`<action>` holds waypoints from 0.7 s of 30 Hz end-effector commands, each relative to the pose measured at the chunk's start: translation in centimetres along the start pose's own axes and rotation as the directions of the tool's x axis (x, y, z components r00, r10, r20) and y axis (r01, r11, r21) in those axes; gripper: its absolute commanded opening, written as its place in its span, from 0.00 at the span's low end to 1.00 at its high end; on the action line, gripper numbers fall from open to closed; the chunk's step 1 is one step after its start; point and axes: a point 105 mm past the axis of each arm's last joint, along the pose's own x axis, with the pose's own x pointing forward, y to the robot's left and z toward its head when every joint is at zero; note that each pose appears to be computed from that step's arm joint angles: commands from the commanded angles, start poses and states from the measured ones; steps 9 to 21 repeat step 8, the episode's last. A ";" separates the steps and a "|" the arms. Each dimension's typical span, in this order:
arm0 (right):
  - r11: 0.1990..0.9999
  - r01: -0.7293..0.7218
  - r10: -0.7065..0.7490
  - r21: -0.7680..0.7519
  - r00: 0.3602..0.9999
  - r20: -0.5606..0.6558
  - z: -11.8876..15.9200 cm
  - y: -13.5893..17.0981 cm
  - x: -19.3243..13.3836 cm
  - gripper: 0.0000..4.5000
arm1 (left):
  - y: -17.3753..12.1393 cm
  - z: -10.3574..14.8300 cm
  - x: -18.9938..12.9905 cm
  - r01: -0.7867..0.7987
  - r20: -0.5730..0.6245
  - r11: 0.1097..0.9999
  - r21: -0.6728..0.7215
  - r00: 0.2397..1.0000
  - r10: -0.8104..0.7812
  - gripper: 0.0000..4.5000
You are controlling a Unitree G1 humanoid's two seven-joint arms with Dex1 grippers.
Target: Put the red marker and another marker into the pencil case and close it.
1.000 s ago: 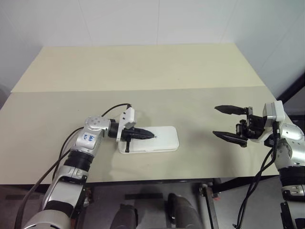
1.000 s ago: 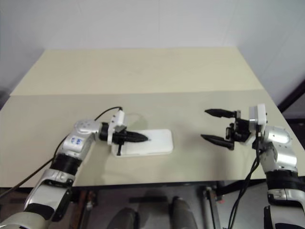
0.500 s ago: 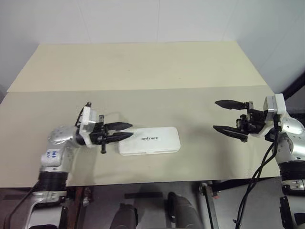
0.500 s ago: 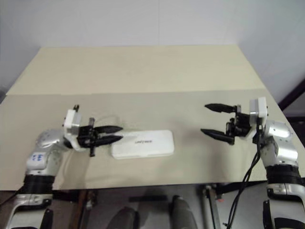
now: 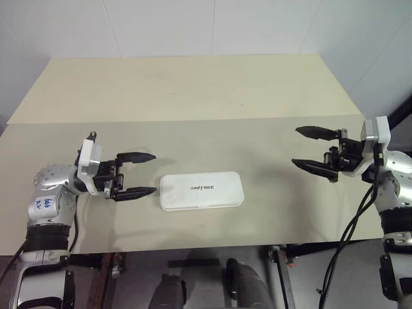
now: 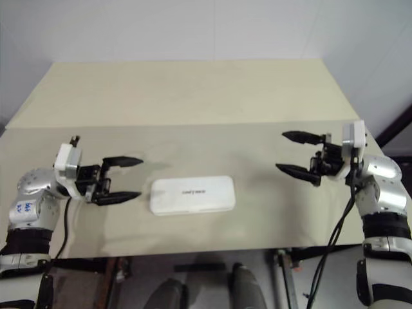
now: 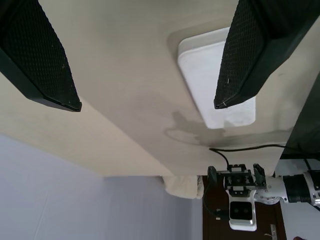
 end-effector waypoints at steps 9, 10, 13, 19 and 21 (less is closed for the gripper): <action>0.998 -0.040 0.043 -0.048 0.997 0.064 0.2 1.9 -0.5 1.00 | -0.7 0.9 -0.6 0.124 -0.040 0.990 0.061 0.992 -0.122 0.99; 0.998 -0.040 0.043 -0.048 0.997 0.064 0.2 1.9 -0.5 1.00 | -0.7 0.9 -0.6 0.124 -0.040 0.990 0.061 0.992 -0.122 0.99; 0.998 -0.040 0.043 -0.048 0.997 0.064 0.2 1.9 -0.5 1.00 | -0.7 0.9 -0.6 0.124 -0.040 0.990 0.061 0.992 -0.122 0.99; 0.998 -0.040 0.043 -0.048 0.997 0.064 0.2 1.9 -0.5 1.00 | -0.7 0.9 -0.6 0.124 -0.040 0.990 0.061 0.992 -0.122 0.99; 0.998 -0.040 0.043 -0.048 0.997 0.064 0.2 1.9 -0.5 1.00 | -0.7 0.9 -0.6 0.124 -0.040 0.990 0.061 0.992 -0.122 0.99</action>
